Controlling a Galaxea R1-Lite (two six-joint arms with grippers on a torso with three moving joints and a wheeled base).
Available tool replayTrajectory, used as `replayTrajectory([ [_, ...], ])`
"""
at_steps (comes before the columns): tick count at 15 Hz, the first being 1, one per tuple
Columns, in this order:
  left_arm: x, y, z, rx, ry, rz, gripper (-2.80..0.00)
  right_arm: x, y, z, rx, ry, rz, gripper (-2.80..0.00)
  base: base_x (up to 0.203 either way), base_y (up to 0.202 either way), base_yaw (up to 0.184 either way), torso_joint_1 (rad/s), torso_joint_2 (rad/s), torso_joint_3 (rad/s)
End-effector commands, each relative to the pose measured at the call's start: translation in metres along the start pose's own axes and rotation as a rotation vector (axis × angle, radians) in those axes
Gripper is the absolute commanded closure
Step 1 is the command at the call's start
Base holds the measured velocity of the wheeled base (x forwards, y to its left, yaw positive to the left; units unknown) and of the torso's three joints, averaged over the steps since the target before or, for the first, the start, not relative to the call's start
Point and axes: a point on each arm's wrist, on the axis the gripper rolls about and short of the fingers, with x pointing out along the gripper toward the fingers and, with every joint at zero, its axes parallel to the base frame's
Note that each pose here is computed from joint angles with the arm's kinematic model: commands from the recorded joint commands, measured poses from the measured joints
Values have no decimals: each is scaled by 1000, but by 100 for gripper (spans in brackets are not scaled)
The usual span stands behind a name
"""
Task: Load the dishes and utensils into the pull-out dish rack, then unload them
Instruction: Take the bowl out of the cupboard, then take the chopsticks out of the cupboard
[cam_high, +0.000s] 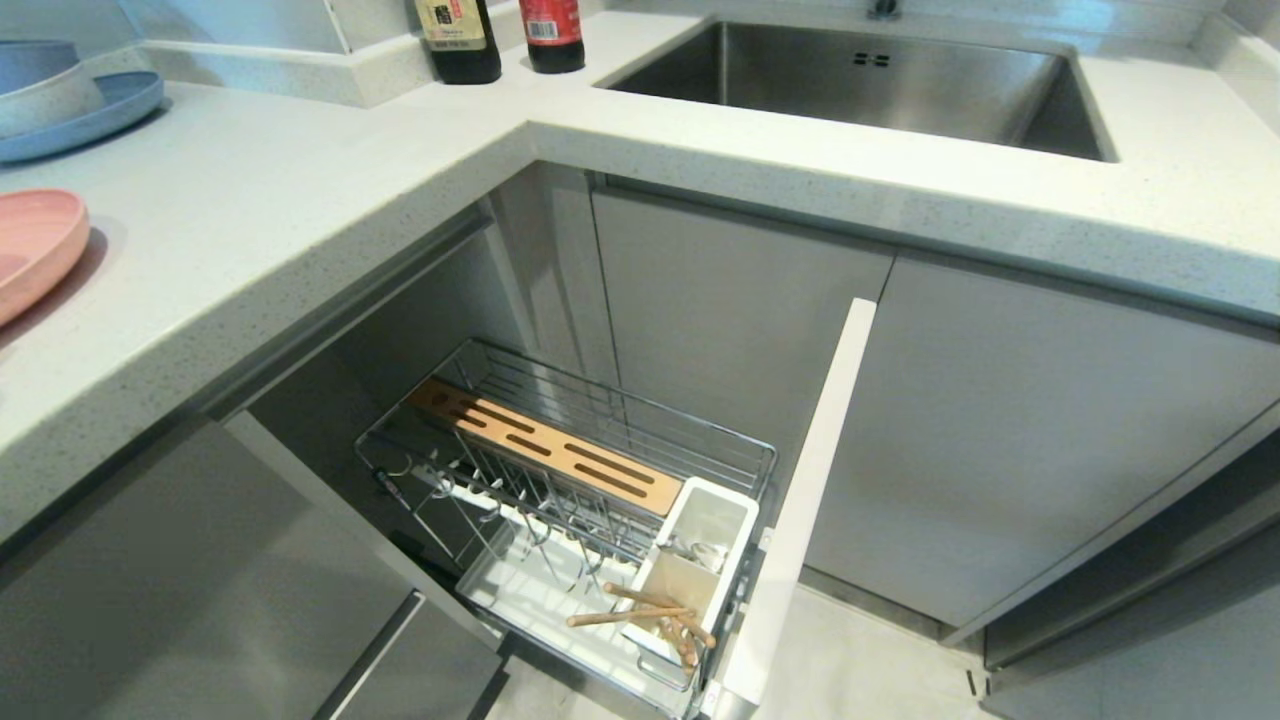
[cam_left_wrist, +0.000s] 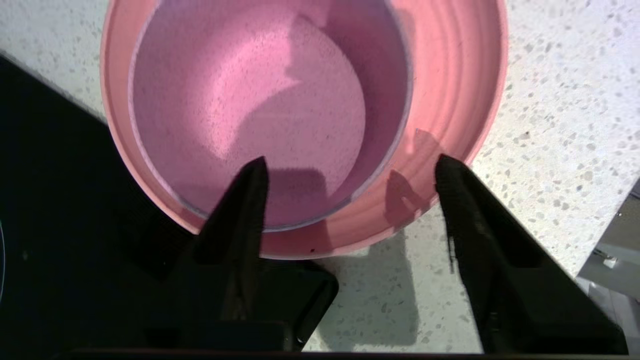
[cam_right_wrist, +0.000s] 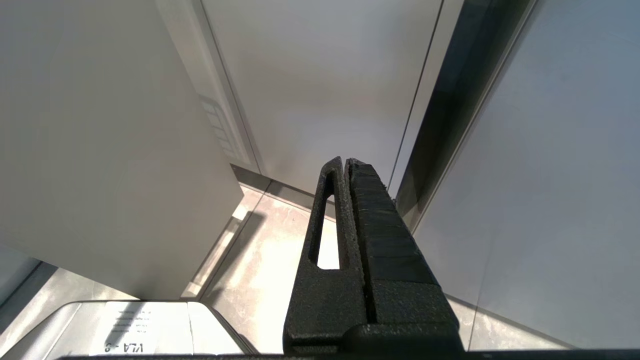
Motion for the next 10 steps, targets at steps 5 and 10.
replayTrajectory([
  [5,-38,-17,17,-182,-288,-13,-280,0,0,0,0,0,0,0,0,0,0,0,0,0],
  [10,-117,-52,42,-605,-840,-251,0,0,0,0,0,2,2,0,0,0,0,0,0,0],
])
